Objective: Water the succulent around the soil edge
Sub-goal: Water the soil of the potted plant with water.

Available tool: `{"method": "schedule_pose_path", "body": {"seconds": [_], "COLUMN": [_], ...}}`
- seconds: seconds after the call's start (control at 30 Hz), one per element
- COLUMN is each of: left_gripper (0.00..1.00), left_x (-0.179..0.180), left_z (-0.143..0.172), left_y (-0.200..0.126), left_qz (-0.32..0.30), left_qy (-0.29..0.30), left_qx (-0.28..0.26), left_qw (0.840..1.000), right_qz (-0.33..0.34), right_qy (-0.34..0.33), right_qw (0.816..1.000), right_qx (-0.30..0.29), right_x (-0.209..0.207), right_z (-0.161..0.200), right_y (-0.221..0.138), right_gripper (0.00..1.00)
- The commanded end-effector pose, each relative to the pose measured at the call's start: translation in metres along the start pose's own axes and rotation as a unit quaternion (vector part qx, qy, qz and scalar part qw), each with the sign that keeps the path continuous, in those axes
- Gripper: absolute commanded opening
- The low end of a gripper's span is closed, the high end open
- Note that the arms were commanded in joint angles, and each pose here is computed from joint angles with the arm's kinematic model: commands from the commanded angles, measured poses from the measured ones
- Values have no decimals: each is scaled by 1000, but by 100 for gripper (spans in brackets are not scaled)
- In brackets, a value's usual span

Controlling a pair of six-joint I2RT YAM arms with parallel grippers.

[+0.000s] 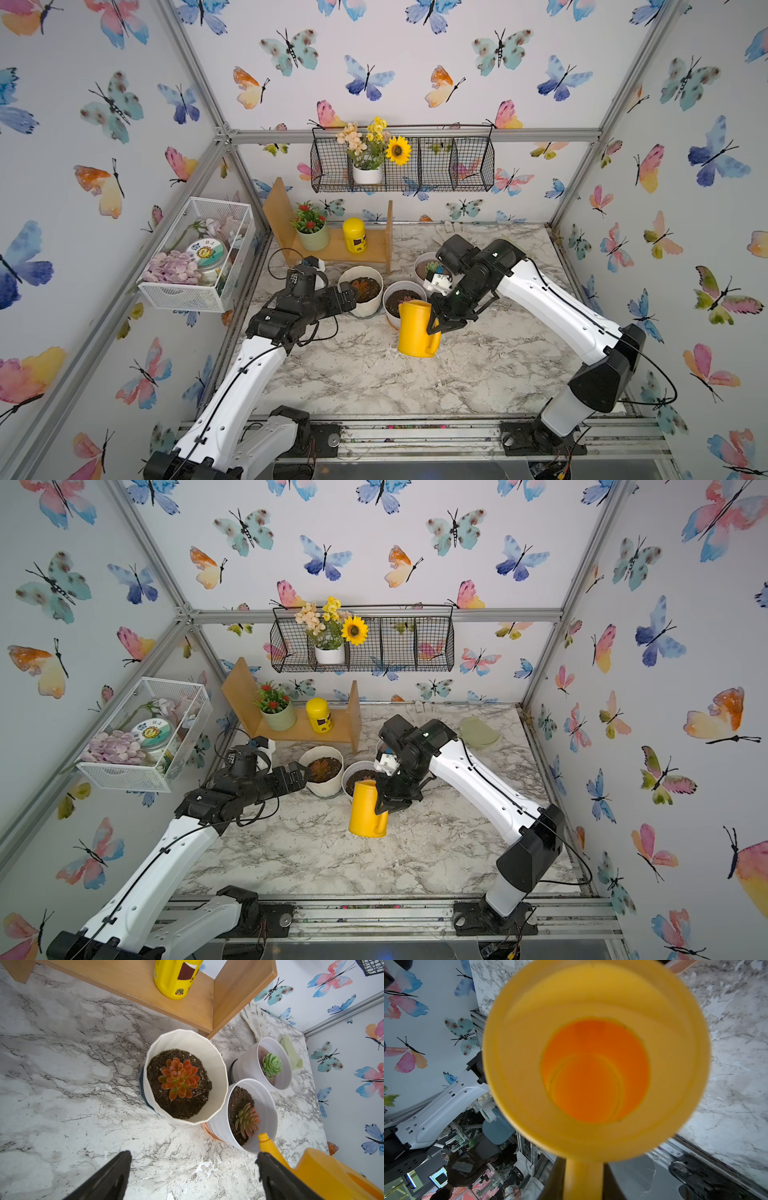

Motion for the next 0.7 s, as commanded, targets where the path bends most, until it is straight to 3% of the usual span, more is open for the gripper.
{"method": "schedule_pose_path", "body": {"seconds": [0.0, 0.67], "left_gripper": [99, 99], "left_x": [4, 4], "left_z": [-1, -7], "left_y": [3, 4], "left_qz": [-10, -13], "left_qy": [-2, -4], "left_qx": [-6, -12], "left_qw": [1000, 1000], "right_qz": [-8, -16], "right_qy": [-8, -18], "right_qw": [1000, 1000], "right_qx": [3, 10], "right_x": [8, 21], "right_z": [0, -13], "right_y": [-1, 5], "right_gripper": [1, 1]}}
Point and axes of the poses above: each gripper's point midway between its finger pads, its own y axis out along the fingers, its own x axis along the line the jaws close on, z = x × y, the point moved 6 cm from there along -y, back along the fingers, and after that the axes turned 15 degrees about y, right-handed, at the moved point
